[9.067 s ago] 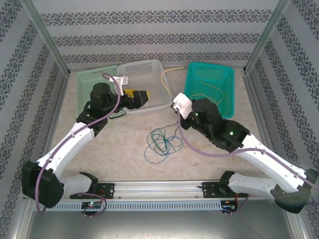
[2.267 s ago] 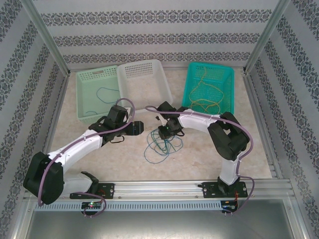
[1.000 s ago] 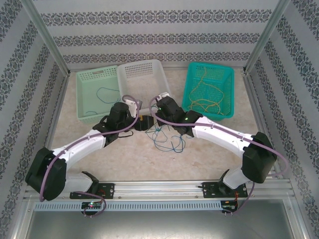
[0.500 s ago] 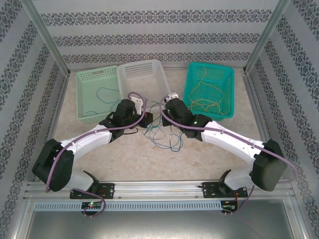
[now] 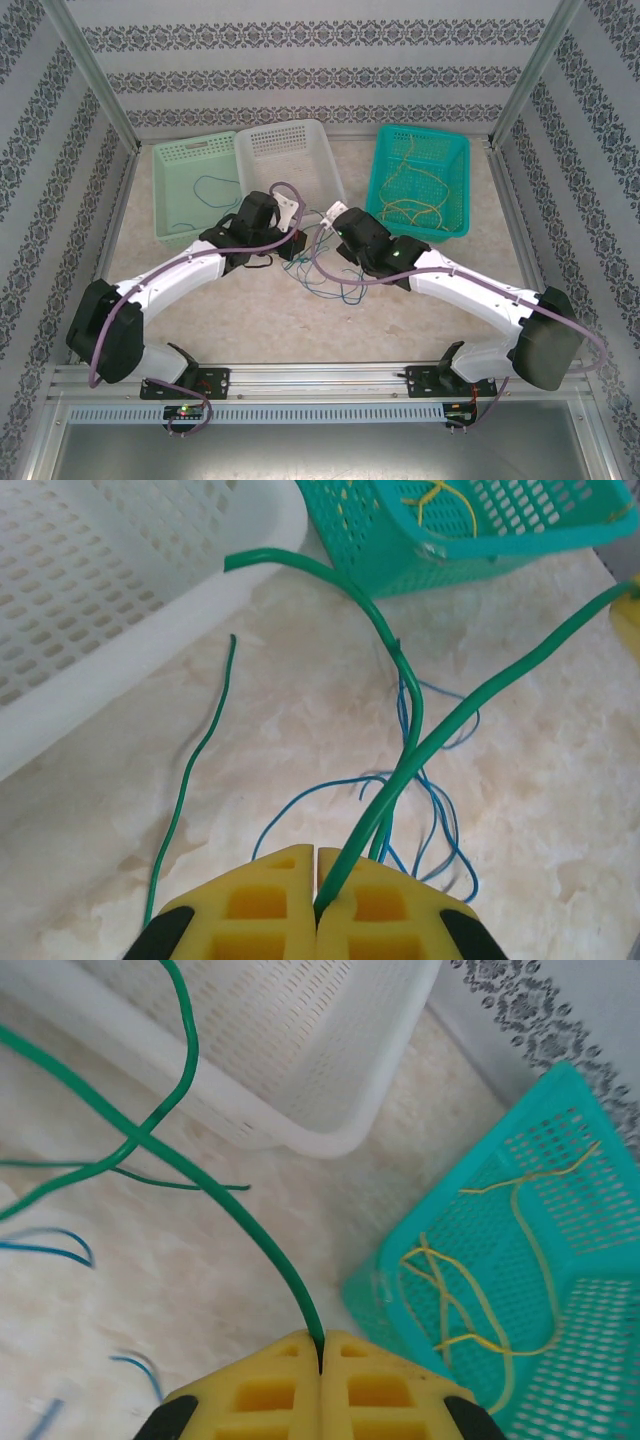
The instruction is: Untangle the cables
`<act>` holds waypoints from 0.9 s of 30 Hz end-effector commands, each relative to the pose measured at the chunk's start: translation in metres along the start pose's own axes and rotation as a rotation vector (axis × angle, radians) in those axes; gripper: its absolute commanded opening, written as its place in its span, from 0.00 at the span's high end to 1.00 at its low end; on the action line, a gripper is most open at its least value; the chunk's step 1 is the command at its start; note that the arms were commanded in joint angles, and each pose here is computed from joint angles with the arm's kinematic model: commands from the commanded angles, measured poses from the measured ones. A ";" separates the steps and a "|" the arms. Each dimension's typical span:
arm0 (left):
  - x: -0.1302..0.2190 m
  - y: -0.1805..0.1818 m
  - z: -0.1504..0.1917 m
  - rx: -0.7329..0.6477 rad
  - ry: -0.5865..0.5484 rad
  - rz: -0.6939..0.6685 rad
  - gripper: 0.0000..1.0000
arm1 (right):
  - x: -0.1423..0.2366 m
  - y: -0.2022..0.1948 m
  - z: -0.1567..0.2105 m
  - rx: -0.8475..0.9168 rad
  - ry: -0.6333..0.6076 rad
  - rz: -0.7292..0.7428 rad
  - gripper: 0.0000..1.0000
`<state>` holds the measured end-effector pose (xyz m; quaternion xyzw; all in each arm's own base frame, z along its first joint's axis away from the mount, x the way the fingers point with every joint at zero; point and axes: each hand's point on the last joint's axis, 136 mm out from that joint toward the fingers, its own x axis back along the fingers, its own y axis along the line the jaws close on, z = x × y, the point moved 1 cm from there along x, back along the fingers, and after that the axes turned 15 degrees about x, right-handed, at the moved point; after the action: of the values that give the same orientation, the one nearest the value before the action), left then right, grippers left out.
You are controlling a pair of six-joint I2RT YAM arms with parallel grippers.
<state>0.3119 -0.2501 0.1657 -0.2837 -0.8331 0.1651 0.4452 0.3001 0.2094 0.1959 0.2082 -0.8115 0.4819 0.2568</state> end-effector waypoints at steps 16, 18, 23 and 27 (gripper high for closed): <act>-0.007 0.007 0.059 -0.088 0.295 0.026 1.00 | 0.020 -0.021 -0.009 0.743 0.015 0.220 1.00; -0.007 0.004 0.062 -0.100 0.318 0.047 1.00 | 0.030 -0.020 -0.012 0.754 -0.058 0.209 1.00; -0.006 -0.005 0.061 -0.123 0.315 0.103 1.00 | 0.037 -0.029 -0.013 0.683 -0.061 0.237 0.92; -0.007 -0.011 0.048 -0.097 0.254 0.120 1.00 | 0.052 -0.055 -0.021 0.225 -0.115 0.166 0.30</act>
<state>0.2734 -0.2656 0.1416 -0.3757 -0.7628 0.1060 0.5155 0.2899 0.2064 0.2358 0.2265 -0.6661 0.7004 0.1198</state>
